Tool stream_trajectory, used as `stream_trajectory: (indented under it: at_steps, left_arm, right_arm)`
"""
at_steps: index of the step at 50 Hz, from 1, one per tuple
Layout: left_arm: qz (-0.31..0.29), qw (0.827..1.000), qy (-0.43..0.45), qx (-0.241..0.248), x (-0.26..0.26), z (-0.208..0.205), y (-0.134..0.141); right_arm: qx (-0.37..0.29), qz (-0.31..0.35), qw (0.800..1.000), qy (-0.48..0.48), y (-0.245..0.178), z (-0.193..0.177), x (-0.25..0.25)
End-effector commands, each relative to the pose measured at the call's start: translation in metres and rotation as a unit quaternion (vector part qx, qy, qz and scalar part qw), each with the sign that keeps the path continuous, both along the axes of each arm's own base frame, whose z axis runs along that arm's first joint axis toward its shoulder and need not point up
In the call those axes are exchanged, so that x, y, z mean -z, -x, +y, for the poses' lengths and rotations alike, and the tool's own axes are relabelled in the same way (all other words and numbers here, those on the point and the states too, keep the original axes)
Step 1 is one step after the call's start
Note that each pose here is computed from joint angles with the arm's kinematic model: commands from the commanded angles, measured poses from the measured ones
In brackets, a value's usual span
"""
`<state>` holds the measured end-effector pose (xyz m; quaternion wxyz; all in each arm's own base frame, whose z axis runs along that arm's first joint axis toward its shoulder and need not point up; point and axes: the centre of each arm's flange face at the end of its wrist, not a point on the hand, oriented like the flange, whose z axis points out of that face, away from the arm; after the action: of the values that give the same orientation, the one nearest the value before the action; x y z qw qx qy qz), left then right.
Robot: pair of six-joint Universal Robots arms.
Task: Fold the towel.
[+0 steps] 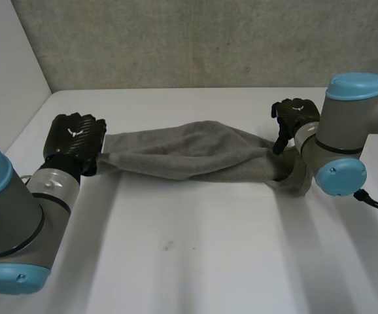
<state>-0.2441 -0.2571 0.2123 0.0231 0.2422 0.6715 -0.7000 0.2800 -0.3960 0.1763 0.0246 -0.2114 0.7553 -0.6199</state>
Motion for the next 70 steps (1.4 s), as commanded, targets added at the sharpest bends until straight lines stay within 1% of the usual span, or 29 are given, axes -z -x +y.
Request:
stream_trajectory:
  at_steps: [1, 9, 14, 20, 25, 27, 28, 30, 35, 36, 38, 39, 40, 41, 43, 44, 46, 47, 49, 50, 51, 52, 54, 55, 57, 61, 65, 69, 70]
  left_arm:
    - [0.003, 1.0, 0.006, -0.005, -0.003, -0.004, -0.002]
    - [0.003, 1.0, 0.007, -0.012, -0.003, -0.009, -0.006]
    - [0.003, 1.0, 0.007, -0.019, -0.003, -0.013, -0.009]
    - [0.002, 1.0, 0.003, -0.01, -0.001, -0.015, -0.01]
    - [0.001, 1.0, 0.003, -0.011, 0.0, -0.018, -0.012]
    - [0.003, 1.0, 0.01, -0.014, -0.004, -0.021, -0.013]
    - [0.003, 1.0, 0.01, -0.014, -0.004, -0.021, -0.013]
    - [0.006, 1.0, 0.016, -0.015, -0.009, -0.025, -0.013]
    - [0.009, 0.999, 0.026, -0.027, -0.017, -0.031, -0.019]
    - [0.009, 0.999, 0.026, -0.027, -0.017, -0.031, -0.019]
    - [0.012, 0.999, 0.034, -0.032, -0.023, -0.034, -0.022]
    - [0.012, 0.999, 0.034, -0.032, -0.023, -0.034, -0.022]
    - [0.014, 0.998, 0.043, -0.034, -0.031, -0.034, -0.023]
    - [0.014, 0.998, 0.043, -0.034, -0.031, -0.034, -0.023]
    - [0.015, 0.998, 0.049, -0.041, -0.041, -0.033, -0.029]
    - [0.015, 0.998, 0.049, -0.041, -0.041, -0.033, -0.029]
    - [0.006, 0.998, 0.027, -0.048, -0.041, -0.032, -0.038]
    - [0.006, 0.998, 0.026, -0.048, -0.041, -0.032, -0.038]
    - [-0.006, 0.999, -0.005, -0.05, -0.038, -0.03, -0.048]
    - [-0.006, 0.999, -0.005, -0.05, -0.038, -0.03, -0.048]
    - [-0.016, 0.999, -0.024, -0.044, -0.035, -0.027, -0.051]
    - [-0.016, 0.999, -0.025, -0.044, -0.035, -0.027, -0.051]
    - [-0.047, 0.996, -0.068, -0.023, -0.024, -0.02, -0.052]
    - [-0.047, 0.996, -0.068, -0.023, -0.024, -0.02, -0.052]
    - [-0.082, 0.991, -0.104, -0.007, -0.009, -0.013, -0.052]
    - [-0.118, 0.984, -0.133, 0.002, 0.012, -0.013, -0.052]
    - [-0.166, 0.975, -0.149, 0.017, 0.034, -0.023, -0.05]
    - [-0.181, 0.975, -0.127, 0.019, 0.037, -0.042, -0.044]
    - [-0.182, 0.977, -0.108, 0.022, 0.034, -0.053, -0.039]
  right_arm:
    - [0.046, 0.02, 0.999, 0.0, 0.027, -0.025, 0.014]
    - [0.063, 0.03, 0.997, -0.033, 0.043, -0.029, 0.032]
    - [0.077, 0.041, 0.993, -0.082, 0.061, -0.024, 0.046]
    - [0.082, 0.039, 0.991, -0.098, 0.067, -0.019, 0.044]
    - [0.067, 0.006, 0.994, -0.081, 0.066, -0.015, 0.015]
    - [0.039, -0.031, 0.997, -0.056, 0.063, -0.012, -0.017]
    - [0.039, -0.031, 0.997, -0.056, 0.063, -0.012, -0.017]
    - [0.015, -0.055, 0.998, -0.029, 0.059, -0.004, -0.05]
    - [-0.004, -0.054, 0.998, 0.024, 0.062, 0.021, -0.099]
    - [-0.004, -0.054, 0.998, 0.024, 0.062, 0.021, -0.099]
    - [-0.022, -0.021, 0.998, 0.055, 0.061, 0.039, -0.115]
    - [-0.023, -0.021, 0.998, 0.055, 0.061, 0.039, -0.116]
    - [-0.037, 0.012, 0.997, 0.061, 0.059, 0.049, -0.116]
    - [-0.037, 0.012, 0.997, 0.061, 0.059, 0.049, -0.116]
    - [-0.072, 0.103, 0.99, 0.069, 0.061, 0.073, -0.112]
    - [-0.072, 0.103, 0.99, 0.069, 0.061, 0.073, -0.112]
    - [-0.1, 0.202, 0.972, 0.069, 0.066, 0.094, -0.102]
    - [-0.1, 0.202, 0.972, 0.069, 0.066, 0.094, -0.102]
    - [-0.126, 0.282, 0.949, 0.054, 0.073, 0.112, -0.09]
    - [-0.126, 0.283, 0.949, 0.054, 0.073, 0.112, -0.09]
    - [-0.141, 0.31, 0.94, 0.04, 0.075, 0.121, -0.083]
    - [-0.141, 0.31, 0.939, 0.039, 0.075, 0.121, -0.083]
    - [-0.164, 0.338, 0.927, 0.005, 0.078, 0.134, -0.07]
    - [-0.164, 0.338, 0.927, 0.005, 0.078, 0.134, -0.07]
    - [-0.18, 0.348, 0.92, -0.03, 0.081, 0.143, -0.058]
    - [-0.191, 0.35, 0.915, -0.063, 0.084, 0.147, -0.047]
    - [-0.204, 0.362, 0.905, -0.09, 0.085, 0.137, -0.027]
    - [-0.194, 0.367, 0.907, -0.067, 0.082, 0.118, -0.03]
    - [-0.18, 0.366, 0.912, -0.048, 0.079, 0.103, -0.033]
